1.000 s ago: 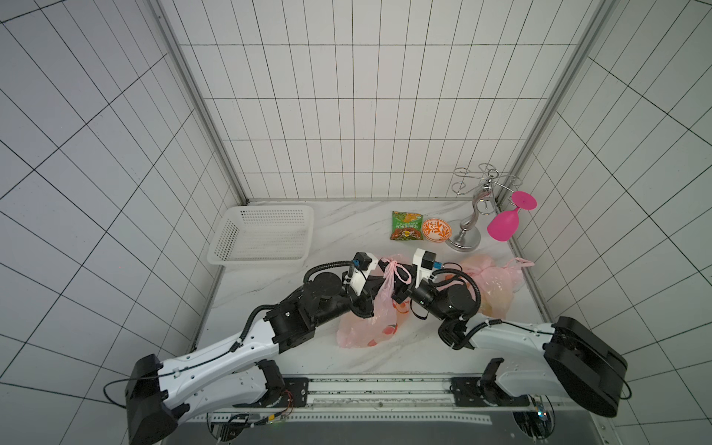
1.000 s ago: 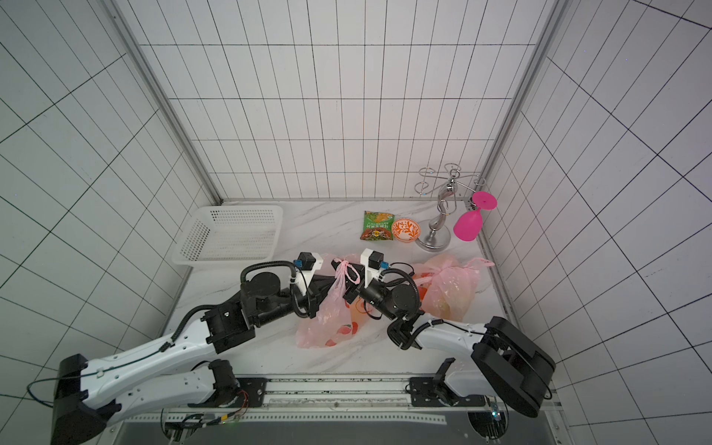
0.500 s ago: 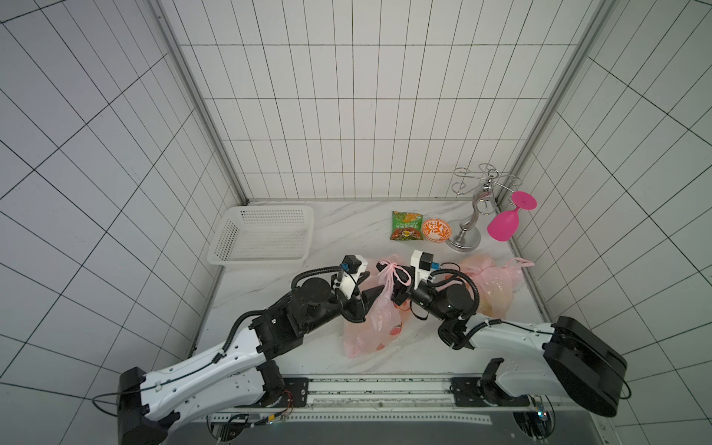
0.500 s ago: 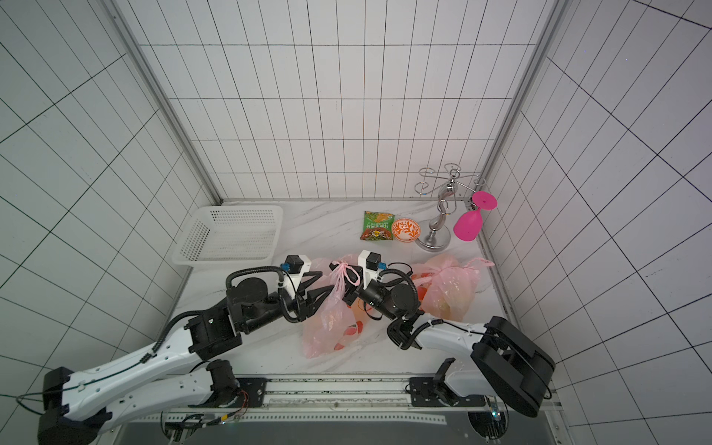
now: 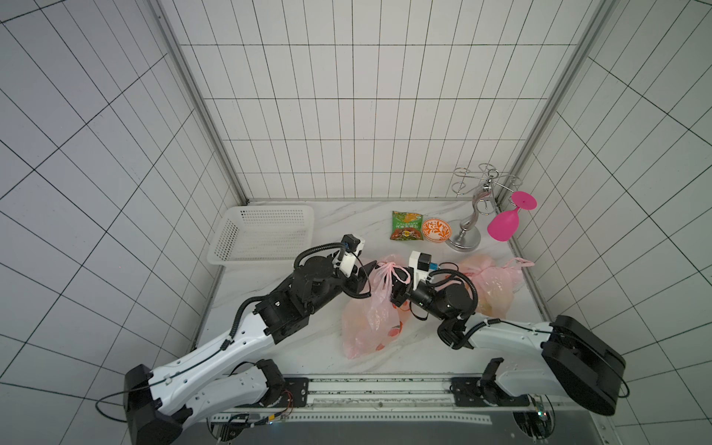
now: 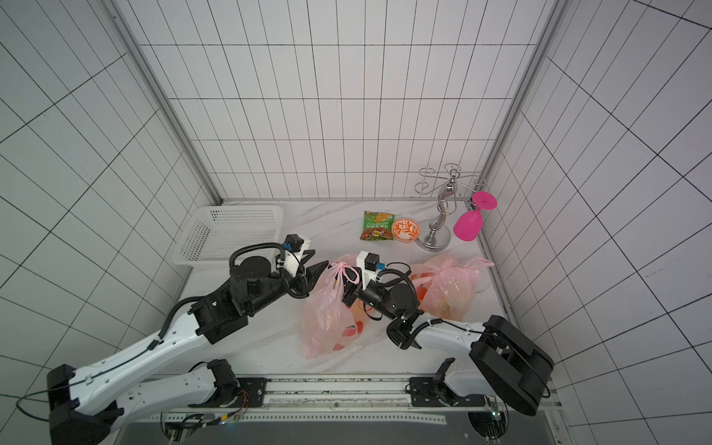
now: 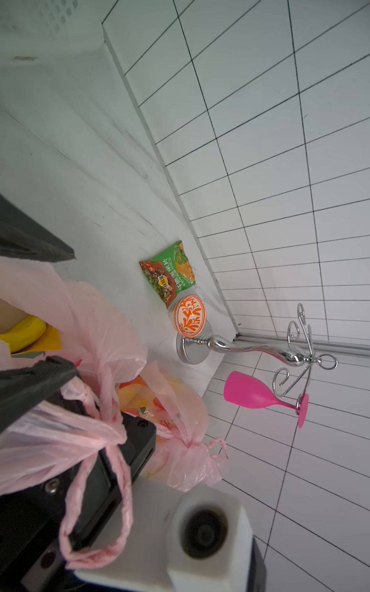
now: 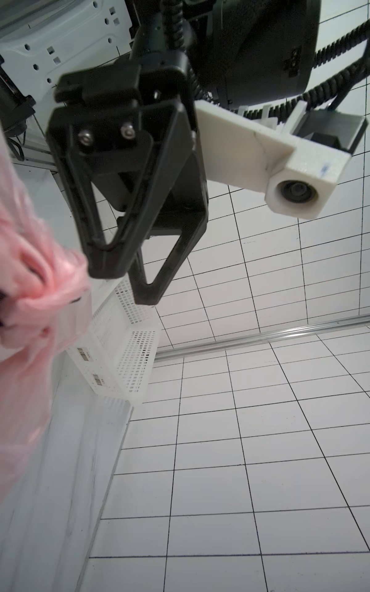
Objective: Place the banana into a plastic bag & tie a knot
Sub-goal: Cross the plastic bag at the center of the board.
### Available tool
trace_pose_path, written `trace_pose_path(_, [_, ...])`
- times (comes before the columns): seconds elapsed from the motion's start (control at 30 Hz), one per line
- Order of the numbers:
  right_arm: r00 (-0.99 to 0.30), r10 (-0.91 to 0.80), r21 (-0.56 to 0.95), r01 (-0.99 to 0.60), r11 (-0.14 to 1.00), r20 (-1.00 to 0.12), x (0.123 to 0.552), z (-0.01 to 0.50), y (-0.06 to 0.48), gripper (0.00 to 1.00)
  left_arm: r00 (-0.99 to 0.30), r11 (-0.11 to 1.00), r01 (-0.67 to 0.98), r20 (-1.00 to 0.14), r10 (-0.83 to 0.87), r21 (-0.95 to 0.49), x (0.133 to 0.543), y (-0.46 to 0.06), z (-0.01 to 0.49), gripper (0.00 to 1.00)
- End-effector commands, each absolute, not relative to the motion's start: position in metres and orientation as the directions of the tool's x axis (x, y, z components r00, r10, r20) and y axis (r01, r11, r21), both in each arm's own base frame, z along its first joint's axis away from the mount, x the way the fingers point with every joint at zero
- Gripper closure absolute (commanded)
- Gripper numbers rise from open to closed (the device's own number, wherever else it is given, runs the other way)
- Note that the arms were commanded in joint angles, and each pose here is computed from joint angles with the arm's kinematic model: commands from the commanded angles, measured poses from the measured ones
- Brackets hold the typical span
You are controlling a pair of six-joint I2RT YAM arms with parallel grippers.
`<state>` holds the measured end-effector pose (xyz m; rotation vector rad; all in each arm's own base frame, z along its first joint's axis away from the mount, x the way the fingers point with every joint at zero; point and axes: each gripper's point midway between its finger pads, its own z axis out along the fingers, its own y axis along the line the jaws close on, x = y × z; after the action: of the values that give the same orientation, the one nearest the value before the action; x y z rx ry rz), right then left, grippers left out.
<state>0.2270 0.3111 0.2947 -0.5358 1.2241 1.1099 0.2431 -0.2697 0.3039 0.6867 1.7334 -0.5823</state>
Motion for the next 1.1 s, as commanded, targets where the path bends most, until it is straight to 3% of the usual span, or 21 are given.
trace_pose_path(0.0, [-0.015, 0.422, 0.193, -0.904, 0.382, -0.906, 0.22, 0.314, 0.311, 1.0, -0.161, 0.616, 0.788, -0.969, 0.188, -0.011, 0.227, -0.284, 0.308, 0.47])
trace_pose_path(0.2, [-0.016, 0.419, 0.194, -0.903, 0.385, -0.908, 0.221, 0.313, 0.311, 1.0, -0.129, 0.571, 0.821, -0.975, 0.179, -0.004, 0.212, -0.287, 0.31, 0.47])
trace_pose_path(0.73, [-0.023, 0.368, 0.142, -0.943, 0.3, -0.93, 0.204, 0.305, 0.322, 1.0, -0.124, 0.591, 0.806, -0.97, 0.208, 0.024, 0.23, -0.298, 0.311, 0.53])
trace_pose_path(0.93, [-0.035, 0.355, 0.151, -0.94, 0.306, -0.934, 0.203, 0.297, 0.319, 1.0, -0.125, 0.608, 0.794, -0.98, 0.153, -0.006, 0.225, -0.285, 0.325, 0.43])
trace_pose_path(1.07, [-0.032, 0.354, 0.145, -0.944, 0.297, -0.935, 0.199, 0.297, 0.317, 1.0, -0.116, 0.614, 0.789, -0.985, 0.125, -0.015, 0.222, -0.277, 0.331, 0.46])
